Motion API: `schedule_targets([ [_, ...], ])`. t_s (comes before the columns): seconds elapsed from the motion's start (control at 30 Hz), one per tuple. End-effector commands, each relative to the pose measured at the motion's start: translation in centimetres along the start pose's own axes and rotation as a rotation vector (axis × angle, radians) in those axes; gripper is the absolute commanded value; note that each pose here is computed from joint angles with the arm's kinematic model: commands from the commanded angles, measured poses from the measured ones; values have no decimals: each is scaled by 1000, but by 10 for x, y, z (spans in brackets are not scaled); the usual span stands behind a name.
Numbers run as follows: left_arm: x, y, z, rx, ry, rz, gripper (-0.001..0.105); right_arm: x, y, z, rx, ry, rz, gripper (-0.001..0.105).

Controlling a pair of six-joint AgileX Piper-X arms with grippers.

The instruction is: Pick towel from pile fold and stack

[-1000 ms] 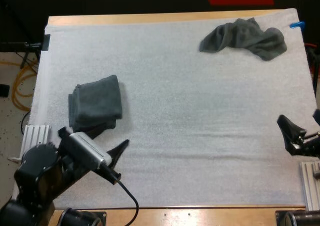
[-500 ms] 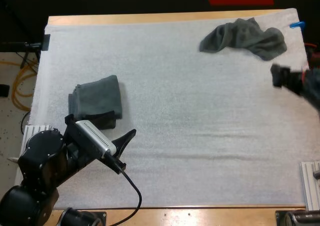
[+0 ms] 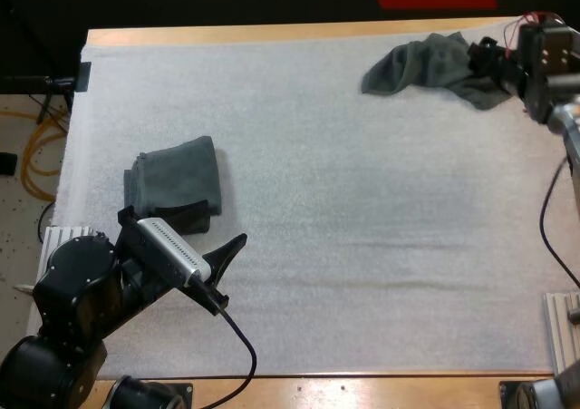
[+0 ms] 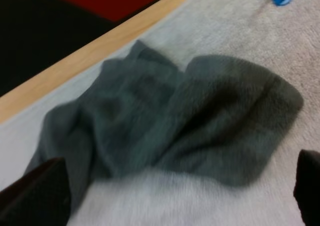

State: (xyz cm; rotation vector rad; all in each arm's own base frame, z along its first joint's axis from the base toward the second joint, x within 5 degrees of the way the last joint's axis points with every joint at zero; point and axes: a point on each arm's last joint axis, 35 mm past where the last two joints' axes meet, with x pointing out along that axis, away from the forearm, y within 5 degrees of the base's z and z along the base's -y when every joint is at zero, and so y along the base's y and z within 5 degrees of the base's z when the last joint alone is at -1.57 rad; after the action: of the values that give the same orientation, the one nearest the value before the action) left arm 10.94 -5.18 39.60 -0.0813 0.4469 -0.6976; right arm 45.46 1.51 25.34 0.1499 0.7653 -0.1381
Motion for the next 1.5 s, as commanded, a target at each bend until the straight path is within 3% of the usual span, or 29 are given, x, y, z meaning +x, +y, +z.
schedule_targets([
  [0.0,-2,-2,3,2,-15,-11,62,8,1,8,39,-25,-14,87],
  [0.27,-2,-2,3,2,-15,-11,62,81,4,0,165,22,-74,87],
  [0.43,-2,-2,3,2,-15,-11,62,102,3,-14,220,43,-109,86],
  [0.5,-2,-2,3,2,-15,-11,62,107,2,-17,220,44,-128,77],
  [0.6,-2,-2,4,3,-17,-11,62,110,1,-20,218,42,-151,42],
  [0.67,-2,-2,4,3,-17,-11,62,109,1,-18,220,32,-149,11],
  [0.7,-2,-2,4,3,-17,-11,62,109,1,-18,221,28,-145,1],
  [1.1,-2,-2,8,-12,-54,-15,62,88,3,6,194,-62,-150,1],
  [1.47,-2,-2,9,-14,-58,-15,62,23,12,46,-63,-169,-130,0],
])
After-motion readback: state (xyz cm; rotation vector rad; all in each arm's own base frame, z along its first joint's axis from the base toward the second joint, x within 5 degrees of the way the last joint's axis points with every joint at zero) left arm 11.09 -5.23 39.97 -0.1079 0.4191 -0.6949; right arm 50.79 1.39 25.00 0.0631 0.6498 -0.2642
